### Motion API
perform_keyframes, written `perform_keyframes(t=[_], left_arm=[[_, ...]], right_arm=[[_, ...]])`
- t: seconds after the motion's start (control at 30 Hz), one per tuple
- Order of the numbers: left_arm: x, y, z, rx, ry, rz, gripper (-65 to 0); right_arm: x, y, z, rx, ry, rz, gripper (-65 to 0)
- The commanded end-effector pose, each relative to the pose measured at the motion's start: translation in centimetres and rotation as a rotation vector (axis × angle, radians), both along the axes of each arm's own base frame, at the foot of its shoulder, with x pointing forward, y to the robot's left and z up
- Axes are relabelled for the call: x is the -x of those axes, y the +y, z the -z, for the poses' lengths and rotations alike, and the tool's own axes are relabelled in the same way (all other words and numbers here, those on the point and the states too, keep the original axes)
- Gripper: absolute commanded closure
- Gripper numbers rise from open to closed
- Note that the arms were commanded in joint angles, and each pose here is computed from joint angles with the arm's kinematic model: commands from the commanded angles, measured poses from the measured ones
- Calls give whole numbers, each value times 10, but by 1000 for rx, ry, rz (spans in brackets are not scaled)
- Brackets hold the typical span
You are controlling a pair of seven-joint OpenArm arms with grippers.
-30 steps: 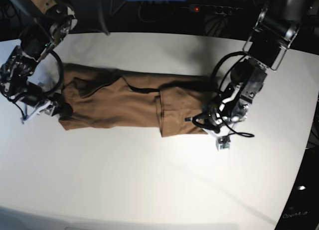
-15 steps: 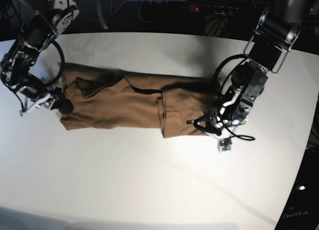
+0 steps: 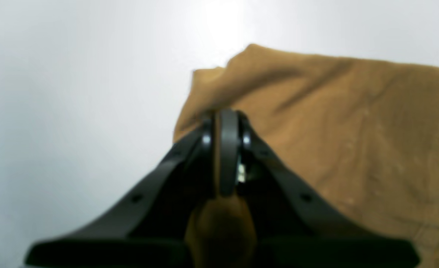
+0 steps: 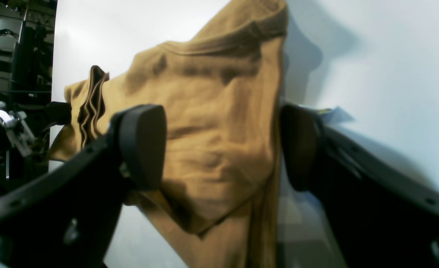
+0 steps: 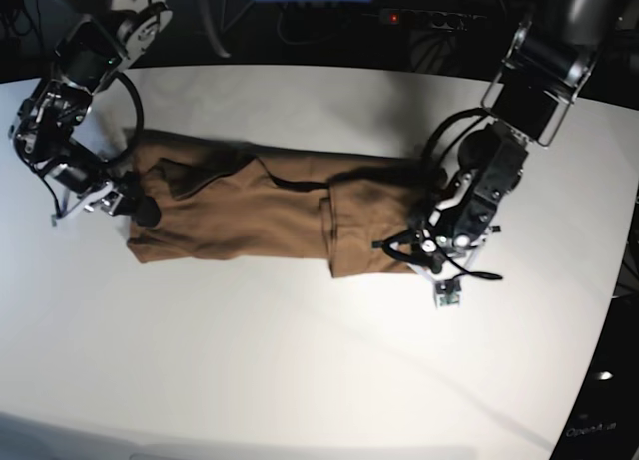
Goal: Fold the T-shirt properly
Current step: 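Move the right gripper to the strip's other end and pinch it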
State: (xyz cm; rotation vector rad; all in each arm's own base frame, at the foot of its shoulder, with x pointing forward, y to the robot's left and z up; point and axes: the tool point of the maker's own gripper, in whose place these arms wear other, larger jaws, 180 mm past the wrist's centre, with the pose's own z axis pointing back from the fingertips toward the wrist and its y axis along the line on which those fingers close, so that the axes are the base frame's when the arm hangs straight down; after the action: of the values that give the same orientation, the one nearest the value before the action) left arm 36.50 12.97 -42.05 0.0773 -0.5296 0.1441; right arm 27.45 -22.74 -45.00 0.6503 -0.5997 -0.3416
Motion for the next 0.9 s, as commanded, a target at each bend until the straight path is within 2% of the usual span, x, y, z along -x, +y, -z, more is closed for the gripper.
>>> perform_keyframes(t=[0.0,0.2,0.3,0.4,0.67,0.87], left_arm=[[-14,0,-14,-4,-52,1,-23],[-15,-3,-17,7,-58,6,-23],[-14,-3,-16,7,-56,5,-23],[-13,-3,-15,6,-53,6,-23],[-7,-2,-9,2,-38,5,-23],[-5,-2,-7,1,-28,4,-23]], right_arm=[[89,14,54,70,422,-182,-393],[85,14,53,71,415,-181,-96],[79,14,51,73,404,-183,-29],[71,15,48,76,389,-188,-20],[35,35,35,131,335,-319,-20],[17,36,26,153,302,-342,-20]])
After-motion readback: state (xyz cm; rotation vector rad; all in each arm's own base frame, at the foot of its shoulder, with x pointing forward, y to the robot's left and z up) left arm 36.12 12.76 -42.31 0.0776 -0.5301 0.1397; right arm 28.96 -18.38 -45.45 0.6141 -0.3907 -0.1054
